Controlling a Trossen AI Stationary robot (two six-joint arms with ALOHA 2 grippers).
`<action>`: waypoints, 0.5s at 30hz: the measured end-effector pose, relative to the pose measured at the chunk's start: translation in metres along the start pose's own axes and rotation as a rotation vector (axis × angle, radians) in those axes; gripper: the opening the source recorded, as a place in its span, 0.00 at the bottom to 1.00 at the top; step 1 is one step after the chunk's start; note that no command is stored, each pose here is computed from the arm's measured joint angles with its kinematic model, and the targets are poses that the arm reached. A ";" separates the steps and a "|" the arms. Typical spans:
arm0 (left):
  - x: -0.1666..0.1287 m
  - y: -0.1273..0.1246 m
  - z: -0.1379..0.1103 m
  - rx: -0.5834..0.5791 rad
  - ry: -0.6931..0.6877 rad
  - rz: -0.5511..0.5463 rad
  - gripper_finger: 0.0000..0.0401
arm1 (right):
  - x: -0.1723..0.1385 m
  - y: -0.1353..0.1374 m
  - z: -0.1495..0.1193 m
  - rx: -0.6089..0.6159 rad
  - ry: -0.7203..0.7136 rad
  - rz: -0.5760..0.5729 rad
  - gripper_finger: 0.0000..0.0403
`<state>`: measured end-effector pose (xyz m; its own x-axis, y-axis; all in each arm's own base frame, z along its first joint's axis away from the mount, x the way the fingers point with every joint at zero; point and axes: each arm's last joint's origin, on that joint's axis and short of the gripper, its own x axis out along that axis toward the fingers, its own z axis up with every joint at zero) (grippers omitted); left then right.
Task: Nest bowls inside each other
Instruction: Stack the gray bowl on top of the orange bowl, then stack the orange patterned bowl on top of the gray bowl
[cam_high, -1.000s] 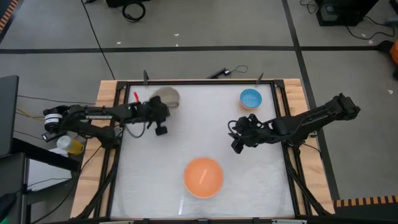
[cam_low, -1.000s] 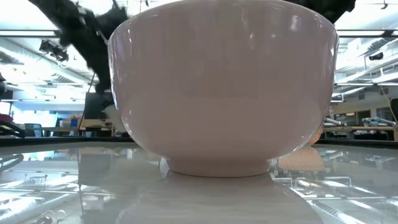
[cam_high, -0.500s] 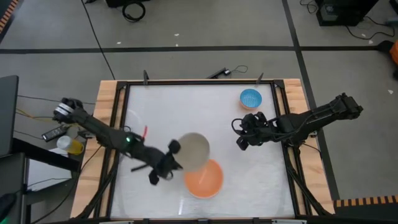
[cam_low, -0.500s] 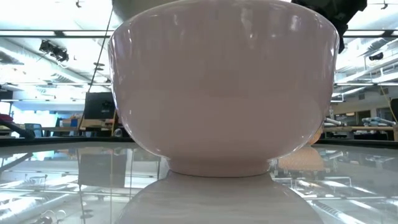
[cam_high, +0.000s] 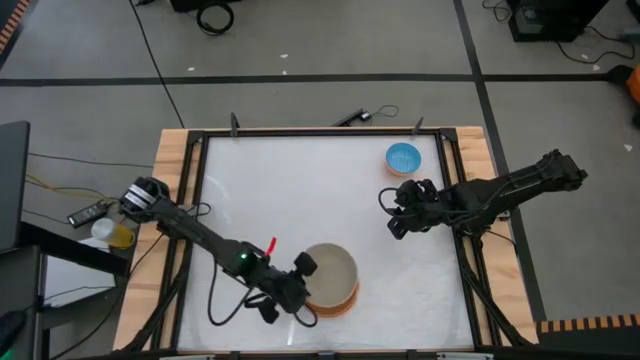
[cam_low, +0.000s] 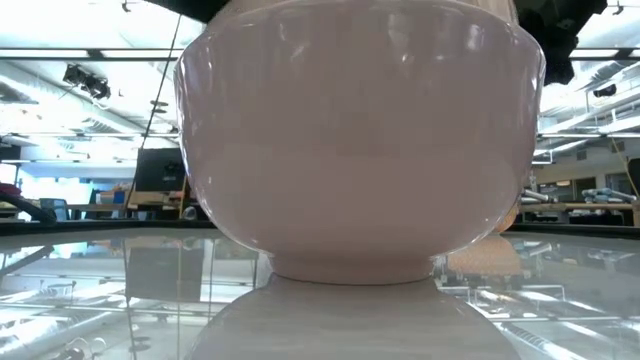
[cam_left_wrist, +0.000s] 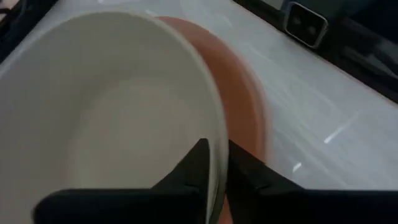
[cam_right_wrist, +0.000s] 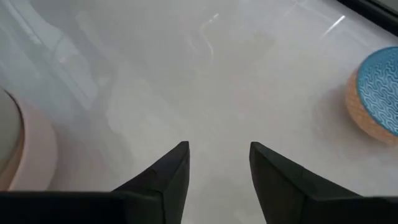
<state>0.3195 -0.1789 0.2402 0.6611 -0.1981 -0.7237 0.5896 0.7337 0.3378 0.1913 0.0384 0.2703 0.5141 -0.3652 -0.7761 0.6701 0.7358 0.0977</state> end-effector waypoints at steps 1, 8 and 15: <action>0.000 0.001 0.002 -0.015 -0.002 0.002 0.15 | -0.002 -0.001 0.000 0.003 -0.003 0.004 0.45; -0.004 -0.006 0.012 -0.042 -0.035 -0.006 0.38 | -0.008 -0.007 0.001 0.009 -0.013 0.009 0.53; -0.005 -0.009 0.013 -0.110 -0.025 -0.003 0.56 | 0.015 -0.029 -0.003 0.043 0.018 -0.147 0.57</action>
<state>0.3165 -0.1927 0.2484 0.6717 -0.2159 -0.7087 0.5379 0.7999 0.2661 0.1783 0.0134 0.2545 0.3994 -0.4565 -0.7950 0.7598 0.6501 0.0085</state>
